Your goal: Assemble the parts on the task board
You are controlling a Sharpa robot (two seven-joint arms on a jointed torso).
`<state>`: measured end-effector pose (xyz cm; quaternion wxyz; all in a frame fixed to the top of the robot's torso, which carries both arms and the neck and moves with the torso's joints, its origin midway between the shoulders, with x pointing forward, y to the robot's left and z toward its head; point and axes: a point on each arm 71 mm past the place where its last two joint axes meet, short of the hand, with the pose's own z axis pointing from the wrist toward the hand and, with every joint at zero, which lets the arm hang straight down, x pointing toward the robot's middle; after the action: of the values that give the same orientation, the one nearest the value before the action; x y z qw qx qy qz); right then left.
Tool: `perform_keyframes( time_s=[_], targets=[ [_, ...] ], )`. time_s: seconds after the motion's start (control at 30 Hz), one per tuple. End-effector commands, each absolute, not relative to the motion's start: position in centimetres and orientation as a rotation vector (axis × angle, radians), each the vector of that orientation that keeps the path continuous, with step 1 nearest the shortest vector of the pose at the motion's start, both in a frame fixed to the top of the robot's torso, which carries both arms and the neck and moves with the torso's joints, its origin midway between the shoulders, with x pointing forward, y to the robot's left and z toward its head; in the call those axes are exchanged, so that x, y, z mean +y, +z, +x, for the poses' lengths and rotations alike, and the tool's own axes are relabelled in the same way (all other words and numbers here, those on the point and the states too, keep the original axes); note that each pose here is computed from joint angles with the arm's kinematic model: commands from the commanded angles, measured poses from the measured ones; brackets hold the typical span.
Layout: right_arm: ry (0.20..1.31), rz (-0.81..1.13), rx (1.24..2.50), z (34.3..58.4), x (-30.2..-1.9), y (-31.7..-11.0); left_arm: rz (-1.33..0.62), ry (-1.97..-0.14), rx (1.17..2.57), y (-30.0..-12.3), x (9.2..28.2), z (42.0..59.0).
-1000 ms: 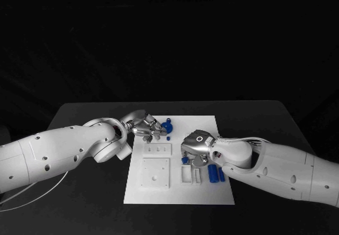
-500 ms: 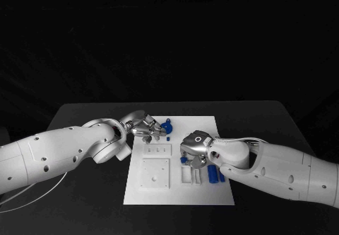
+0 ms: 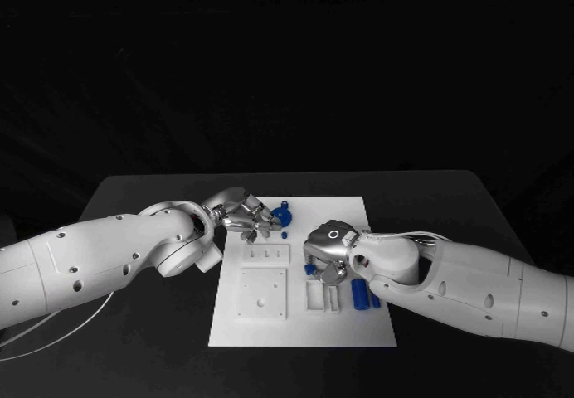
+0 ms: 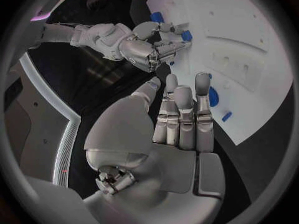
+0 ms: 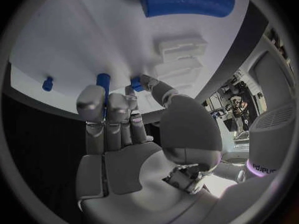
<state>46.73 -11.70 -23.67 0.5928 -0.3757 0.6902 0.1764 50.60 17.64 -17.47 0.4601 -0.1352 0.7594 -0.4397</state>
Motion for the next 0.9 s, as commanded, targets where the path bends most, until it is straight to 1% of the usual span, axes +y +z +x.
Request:
perform_keyframes(
  time_s=[0.03,0.43,0.67,0.9],
  targets=[
    [0.389,-0.847,1.683,46.5,-12.3,-25.1,-0.338,-1.092,1.876,-17.5,17.5,50.5],
    [0.448,-0.709,1.609,46.2,-12.7,-23.7,-0.422,-1.106,1.907,-17.8,18.0,50.6],
    [0.486,-0.631,1.563,46.3,-12.8,-22.1,-0.48,-1.112,1.937,-18.0,18.3,50.6],
    [0.511,-0.57,1.527,46.4,-13.1,-20.6,-0.541,-1.113,2.003,-18.7,18.6,50.6]
  ],
)
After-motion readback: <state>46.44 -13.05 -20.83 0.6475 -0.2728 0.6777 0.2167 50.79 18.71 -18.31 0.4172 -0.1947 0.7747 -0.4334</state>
